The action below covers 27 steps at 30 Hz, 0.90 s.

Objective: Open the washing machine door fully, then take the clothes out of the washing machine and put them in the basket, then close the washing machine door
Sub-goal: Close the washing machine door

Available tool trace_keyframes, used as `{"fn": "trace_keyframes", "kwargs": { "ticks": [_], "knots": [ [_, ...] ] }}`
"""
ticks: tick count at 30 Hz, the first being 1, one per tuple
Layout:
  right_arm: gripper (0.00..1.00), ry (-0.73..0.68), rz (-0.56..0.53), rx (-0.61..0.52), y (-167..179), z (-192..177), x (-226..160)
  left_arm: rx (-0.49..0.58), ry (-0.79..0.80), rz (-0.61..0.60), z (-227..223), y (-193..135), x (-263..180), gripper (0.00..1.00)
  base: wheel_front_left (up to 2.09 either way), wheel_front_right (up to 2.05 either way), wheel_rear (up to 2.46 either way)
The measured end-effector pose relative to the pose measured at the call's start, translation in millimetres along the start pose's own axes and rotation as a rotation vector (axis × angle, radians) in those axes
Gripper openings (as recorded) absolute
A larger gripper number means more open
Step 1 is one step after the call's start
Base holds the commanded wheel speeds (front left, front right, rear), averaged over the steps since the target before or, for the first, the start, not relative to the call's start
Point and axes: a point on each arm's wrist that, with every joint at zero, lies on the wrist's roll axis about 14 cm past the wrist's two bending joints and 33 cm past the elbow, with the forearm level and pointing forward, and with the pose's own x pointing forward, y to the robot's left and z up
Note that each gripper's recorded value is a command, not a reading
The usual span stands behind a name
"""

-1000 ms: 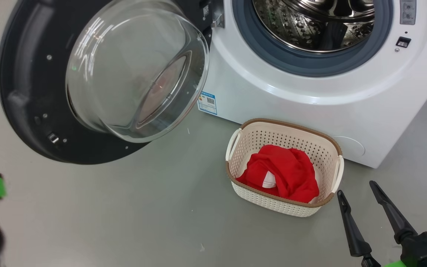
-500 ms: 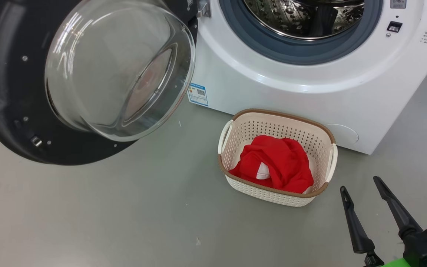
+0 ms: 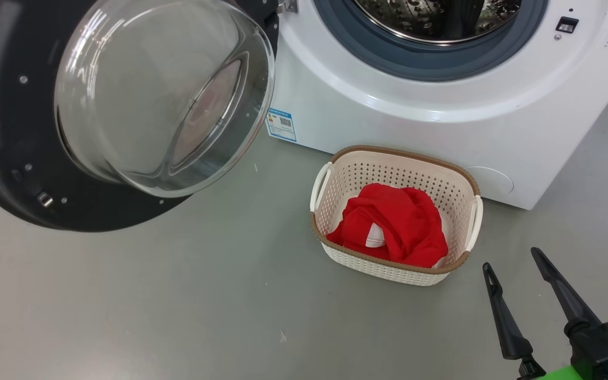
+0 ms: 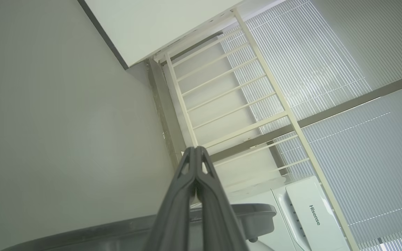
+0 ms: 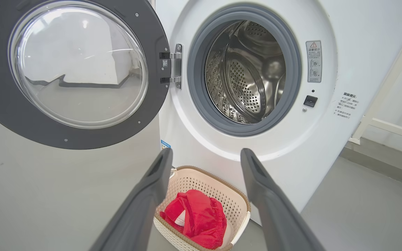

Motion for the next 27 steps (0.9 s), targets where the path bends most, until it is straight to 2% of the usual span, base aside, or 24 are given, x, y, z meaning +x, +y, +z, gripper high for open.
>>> {"fn": "trace_keyframes", "kwargs": {
  "ticks": [8, 14, 27],
  "knots": [
    [1.00, 0.015, -0.004, 0.005, -0.1, -2.2, -4.4, -0.011, 0.070, 0.114, -14.9, 22.2, 13.6, 0.00, 0.00, 0.00, 0.00],
    [1.00, 0.028, -0.036, 0.000, -10.8, -3.8, -9.9, -0.023, 0.245, 0.163, -61.8, 31.6, 21.3, 0.00, 0.00, 0.00, 0.00],
    [1.00, 0.047, -0.082, -0.003, -25.6, -9.7, -18.6, 0.034, 0.282, 0.199, -85.8, 42.1, 31.6, 0.00, 0.00, 0.00, 0.00]
  ]
}}
